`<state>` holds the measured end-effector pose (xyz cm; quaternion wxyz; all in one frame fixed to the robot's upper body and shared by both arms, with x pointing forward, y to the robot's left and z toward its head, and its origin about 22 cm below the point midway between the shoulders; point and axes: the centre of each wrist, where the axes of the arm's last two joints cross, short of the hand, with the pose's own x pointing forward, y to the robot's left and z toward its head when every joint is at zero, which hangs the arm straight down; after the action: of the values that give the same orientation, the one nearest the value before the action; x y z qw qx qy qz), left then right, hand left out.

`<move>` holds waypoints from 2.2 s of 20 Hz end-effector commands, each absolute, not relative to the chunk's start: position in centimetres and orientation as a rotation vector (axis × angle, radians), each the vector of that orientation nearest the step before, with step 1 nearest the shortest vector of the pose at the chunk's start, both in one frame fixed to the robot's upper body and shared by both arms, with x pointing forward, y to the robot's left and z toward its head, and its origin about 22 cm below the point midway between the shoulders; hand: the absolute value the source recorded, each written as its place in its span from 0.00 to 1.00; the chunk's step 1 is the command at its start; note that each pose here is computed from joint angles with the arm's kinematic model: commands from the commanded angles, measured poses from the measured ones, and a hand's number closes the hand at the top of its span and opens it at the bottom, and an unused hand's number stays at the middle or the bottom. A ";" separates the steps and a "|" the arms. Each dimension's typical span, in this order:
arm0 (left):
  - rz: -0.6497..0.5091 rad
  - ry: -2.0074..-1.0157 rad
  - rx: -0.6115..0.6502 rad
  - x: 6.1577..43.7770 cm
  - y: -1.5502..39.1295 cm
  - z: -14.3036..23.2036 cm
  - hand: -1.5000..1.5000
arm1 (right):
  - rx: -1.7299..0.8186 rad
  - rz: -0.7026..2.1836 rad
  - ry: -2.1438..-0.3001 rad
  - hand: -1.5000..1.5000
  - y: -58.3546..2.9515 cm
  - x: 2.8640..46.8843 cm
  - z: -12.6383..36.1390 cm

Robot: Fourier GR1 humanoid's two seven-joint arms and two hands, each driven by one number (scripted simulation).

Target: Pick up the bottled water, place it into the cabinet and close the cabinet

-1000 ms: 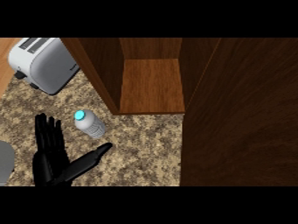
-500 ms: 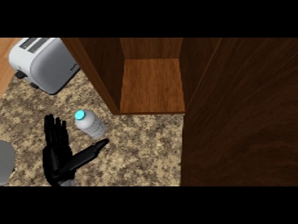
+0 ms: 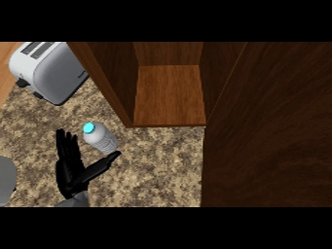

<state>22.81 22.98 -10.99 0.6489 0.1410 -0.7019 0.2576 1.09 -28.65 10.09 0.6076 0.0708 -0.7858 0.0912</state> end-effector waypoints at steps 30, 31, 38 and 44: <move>0.765 -1.739 0.057 29.3 20.9 -13.2 1.00 | 0.170 0.228 -1.892 0.00 -29.3 0.4 13.5; 0.730 -1.784 0.107 28.3 23.6 -13.6 1.00 | 0.162 0.229 -1.891 0.00 -28.7 0.2 13.3; 0.412 -1.776 -0.236 26.3 23.0 -14.5 1.00 | 0.158 0.230 -1.877 0.00 -29.0 -0.3 12.6; 0.384 -1.800 -0.322 27.0 22.4 -12.8 1.00 | 0.178 0.214 -1.901 0.00 -29.2 -0.6 12.8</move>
<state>27.06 22.26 -13.55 0.5932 -0.0982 -0.7772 0.1855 -0.81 -29.99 10.19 0.6134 0.0559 -0.7831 0.0858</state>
